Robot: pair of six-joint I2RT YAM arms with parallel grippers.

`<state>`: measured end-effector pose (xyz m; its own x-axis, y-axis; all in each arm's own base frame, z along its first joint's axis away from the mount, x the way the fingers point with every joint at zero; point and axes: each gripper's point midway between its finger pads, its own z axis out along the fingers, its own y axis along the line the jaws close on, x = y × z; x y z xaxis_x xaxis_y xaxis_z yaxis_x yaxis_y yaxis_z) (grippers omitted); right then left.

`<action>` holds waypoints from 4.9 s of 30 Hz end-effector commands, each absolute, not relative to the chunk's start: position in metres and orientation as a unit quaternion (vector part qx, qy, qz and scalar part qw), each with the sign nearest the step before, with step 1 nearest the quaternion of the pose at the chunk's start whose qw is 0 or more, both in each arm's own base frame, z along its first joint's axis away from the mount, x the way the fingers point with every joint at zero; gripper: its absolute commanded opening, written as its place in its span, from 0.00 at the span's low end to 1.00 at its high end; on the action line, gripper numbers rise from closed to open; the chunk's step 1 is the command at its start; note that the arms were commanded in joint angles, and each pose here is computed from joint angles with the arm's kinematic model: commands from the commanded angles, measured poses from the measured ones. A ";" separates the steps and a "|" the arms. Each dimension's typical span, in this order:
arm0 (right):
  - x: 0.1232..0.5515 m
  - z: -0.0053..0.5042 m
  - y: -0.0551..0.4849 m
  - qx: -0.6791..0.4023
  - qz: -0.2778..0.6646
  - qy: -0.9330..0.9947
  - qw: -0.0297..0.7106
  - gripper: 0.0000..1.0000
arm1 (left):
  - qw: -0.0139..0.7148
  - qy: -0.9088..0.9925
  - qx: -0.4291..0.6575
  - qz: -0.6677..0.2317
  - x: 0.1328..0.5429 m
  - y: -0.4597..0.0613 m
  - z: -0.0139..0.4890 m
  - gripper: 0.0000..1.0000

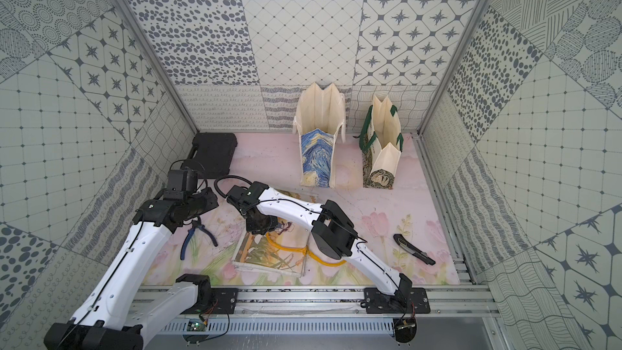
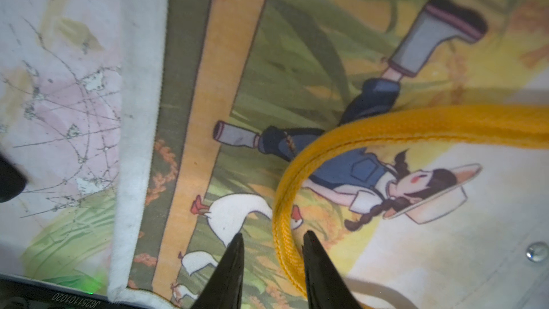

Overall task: Put away the canvas bag
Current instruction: Adjust the canvas bag at the center of the board.

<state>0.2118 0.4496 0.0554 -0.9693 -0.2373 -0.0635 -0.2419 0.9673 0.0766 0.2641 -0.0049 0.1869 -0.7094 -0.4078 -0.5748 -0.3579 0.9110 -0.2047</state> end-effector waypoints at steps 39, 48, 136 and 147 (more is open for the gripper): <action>0.202 0.110 0.429 -0.069 0.220 0.971 0.070 0.09 | 0.330 0.920 -0.207 -0.051 0.258 -0.006 0.193 0.46; 0.195 0.122 0.377 0.006 0.284 0.956 0.074 0.11 | 0.337 0.917 -0.189 -0.100 0.264 -0.023 0.199 0.44; 0.241 0.069 0.270 0.104 0.235 0.965 0.061 0.38 | 0.129 0.946 0.068 -0.288 0.374 -0.253 0.071 0.18; 0.239 0.060 0.265 0.107 0.229 0.966 0.052 0.38 | 0.064 0.968 0.019 -0.240 0.374 -0.233 0.026 0.17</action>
<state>0.2357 0.2637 0.0636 -0.9739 0.2212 -0.0502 0.1760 0.8765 0.4481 0.3788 -0.2443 0.0386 -0.9768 0.0255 -0.2126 0.1307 0.8575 -0.4976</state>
